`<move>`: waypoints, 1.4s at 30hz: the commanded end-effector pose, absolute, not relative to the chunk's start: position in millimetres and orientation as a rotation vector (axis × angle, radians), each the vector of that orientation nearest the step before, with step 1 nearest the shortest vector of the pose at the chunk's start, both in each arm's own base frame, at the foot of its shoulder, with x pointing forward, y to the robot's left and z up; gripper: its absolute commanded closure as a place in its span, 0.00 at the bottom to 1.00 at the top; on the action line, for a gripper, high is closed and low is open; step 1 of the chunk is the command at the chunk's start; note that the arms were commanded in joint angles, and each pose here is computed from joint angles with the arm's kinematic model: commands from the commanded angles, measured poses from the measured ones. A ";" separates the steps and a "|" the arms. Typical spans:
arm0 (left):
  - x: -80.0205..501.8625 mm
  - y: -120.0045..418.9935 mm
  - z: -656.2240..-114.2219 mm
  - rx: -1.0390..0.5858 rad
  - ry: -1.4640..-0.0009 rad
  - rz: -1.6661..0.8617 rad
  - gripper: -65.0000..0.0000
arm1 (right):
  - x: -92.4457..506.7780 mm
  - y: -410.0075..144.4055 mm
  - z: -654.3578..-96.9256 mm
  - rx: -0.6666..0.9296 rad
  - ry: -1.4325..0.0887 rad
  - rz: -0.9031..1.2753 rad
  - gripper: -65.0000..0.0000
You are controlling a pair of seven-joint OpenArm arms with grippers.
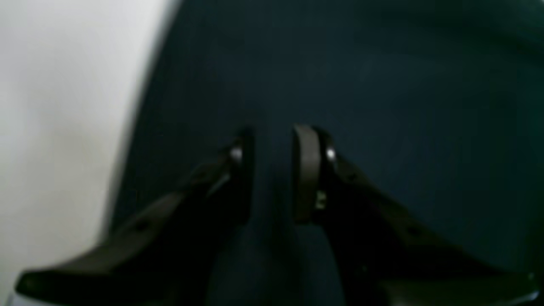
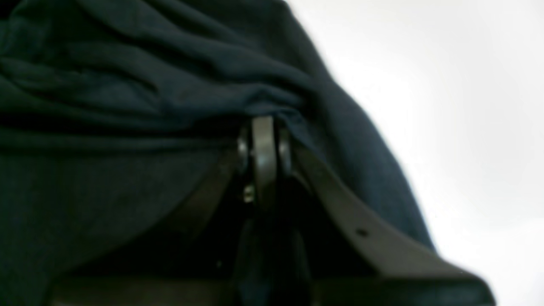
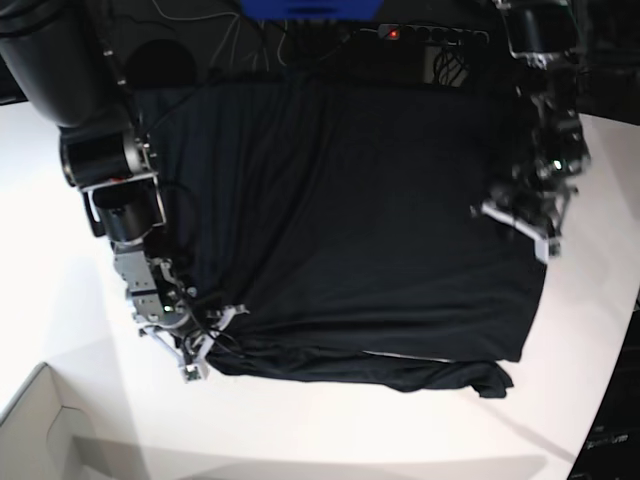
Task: Layout the t-shirt on the table in an organized manner, then fold the t-shirt properly
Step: 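Grasp the shirt's side edges with both grippers and pull taut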
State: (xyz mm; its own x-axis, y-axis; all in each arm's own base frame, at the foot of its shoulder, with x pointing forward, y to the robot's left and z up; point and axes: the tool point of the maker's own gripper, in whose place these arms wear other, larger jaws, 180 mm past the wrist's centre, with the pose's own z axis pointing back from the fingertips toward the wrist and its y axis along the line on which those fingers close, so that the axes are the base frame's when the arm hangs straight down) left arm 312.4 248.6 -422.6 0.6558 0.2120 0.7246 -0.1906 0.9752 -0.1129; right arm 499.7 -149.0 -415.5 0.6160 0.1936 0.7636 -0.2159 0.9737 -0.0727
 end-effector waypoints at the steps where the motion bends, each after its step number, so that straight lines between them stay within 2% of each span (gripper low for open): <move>1: 325.9 262.4 -411.5 -0.004 -0.877 0.242 0.78 | 521.7 -154.2 -386.8 0.001 -0.945 0.229 1.00; 5: 316.1 274.5 -441.7 0.013 -0.836 0.282 0.78 | 525.2 -164.1 -380.9 -0.014 -0.956 0.219 1.00; 11: 345.7 300.1 -454.2 0.034 -0.832 0.346 0.78 | 526.9 -167.8 -377.9 -0.019 -0.960 0.217 1.00; 18: 388.2 327.6 -442.4 0.052 -0.869 0.409 0.78 | 518.6 -175.9 -388.2 -0.029 -0.936 0.212 1.00; 28: 409.5 310.8 -433.6 0.056 -0.876 0.292 0.78 | 494.4 -152.1 -390.1 0.000 -0.990 0.268 1.00; 37: 405.9 309.2 -438.5 0.056 -0.864 0.289 0.78 | 461.9 -166.6 -351.7 0.040 -1.167 0.100 1.00; 42: 404.8 310.3 -439.3 0.057 -0.862 0.294 0.78 | 416.2 -158.0 -354.5 0.041 -1.140 0.134 1.00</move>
